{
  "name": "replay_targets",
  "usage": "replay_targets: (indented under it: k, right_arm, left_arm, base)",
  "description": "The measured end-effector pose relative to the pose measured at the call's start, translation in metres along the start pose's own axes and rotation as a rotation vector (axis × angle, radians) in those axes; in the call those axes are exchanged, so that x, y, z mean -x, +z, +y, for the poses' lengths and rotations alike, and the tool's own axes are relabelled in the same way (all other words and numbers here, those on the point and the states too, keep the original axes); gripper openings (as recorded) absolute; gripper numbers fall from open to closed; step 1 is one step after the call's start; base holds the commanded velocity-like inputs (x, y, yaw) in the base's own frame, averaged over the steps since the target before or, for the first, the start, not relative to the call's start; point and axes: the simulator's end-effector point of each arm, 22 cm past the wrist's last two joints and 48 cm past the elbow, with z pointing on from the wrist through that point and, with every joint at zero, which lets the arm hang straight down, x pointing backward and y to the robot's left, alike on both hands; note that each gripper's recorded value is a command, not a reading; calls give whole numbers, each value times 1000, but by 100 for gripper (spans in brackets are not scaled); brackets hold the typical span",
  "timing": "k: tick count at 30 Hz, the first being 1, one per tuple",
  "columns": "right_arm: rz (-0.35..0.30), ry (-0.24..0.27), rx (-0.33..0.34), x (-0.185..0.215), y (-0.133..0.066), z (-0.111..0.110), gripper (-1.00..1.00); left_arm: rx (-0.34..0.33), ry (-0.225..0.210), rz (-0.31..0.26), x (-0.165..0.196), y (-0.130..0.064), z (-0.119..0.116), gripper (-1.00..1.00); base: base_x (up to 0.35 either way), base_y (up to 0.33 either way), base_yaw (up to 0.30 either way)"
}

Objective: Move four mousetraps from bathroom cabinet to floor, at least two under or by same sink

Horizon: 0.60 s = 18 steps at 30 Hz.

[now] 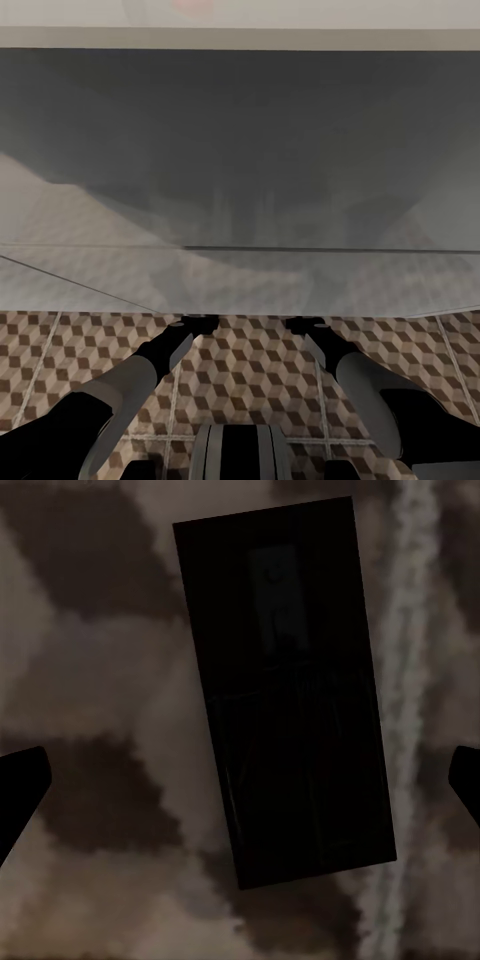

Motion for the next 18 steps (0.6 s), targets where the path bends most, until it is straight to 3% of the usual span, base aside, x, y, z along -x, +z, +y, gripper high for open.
replay_targets:
  k: [2,3,4,18]
  right_arm:
    - [0,0,0,0,0,0,100]
    - [0,0,0,0,0,0,100]
    - [1,0,0,0,0,0,100]
    - [0,0,0,0,0,0,100]
  left_arm:
    - [0,0,0,0,0,0,-100]
    - [0,0,0,0,0,0,100]
    - [10,-2,36,-17,1,4,100]
    - [9,-2,28,-15,1,4,100]
  base:
    - [0,0,0]
    - [0,0,0]
    - [0,0,0]
    - [0,0,0]
